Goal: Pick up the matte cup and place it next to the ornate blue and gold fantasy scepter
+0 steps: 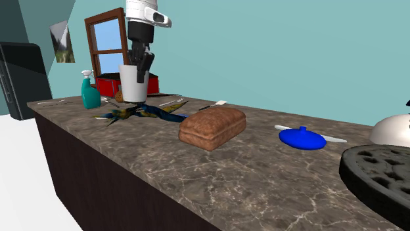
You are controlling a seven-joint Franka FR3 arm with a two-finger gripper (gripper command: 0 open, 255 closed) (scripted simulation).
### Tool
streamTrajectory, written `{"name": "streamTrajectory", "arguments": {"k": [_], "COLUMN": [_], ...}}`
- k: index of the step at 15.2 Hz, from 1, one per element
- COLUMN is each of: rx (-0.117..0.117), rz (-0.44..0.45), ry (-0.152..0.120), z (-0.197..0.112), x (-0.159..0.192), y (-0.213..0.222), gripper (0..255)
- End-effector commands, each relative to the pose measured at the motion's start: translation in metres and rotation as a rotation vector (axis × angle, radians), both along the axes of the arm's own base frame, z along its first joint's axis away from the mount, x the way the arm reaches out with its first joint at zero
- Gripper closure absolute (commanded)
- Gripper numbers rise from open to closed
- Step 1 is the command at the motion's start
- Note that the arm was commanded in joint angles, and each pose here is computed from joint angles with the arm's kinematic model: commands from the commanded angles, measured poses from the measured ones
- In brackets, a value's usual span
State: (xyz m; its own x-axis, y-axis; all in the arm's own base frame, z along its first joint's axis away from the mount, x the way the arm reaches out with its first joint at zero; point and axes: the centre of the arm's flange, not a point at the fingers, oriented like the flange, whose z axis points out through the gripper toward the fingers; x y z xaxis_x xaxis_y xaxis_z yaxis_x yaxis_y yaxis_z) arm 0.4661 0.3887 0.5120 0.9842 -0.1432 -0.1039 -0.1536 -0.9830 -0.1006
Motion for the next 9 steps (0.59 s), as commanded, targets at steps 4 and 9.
{"name": "streamTrajectory", "arguments": {"k": [4, 9], "rx": [0.001, 0.001], "rz": [0.0, 0.0], "ry": [-0.001, -0.001], "z": [-0.025, -0.052], "x": [-0.001, -0.001], "y": [0.0, 0.0], "gripper": [255, 255]}}
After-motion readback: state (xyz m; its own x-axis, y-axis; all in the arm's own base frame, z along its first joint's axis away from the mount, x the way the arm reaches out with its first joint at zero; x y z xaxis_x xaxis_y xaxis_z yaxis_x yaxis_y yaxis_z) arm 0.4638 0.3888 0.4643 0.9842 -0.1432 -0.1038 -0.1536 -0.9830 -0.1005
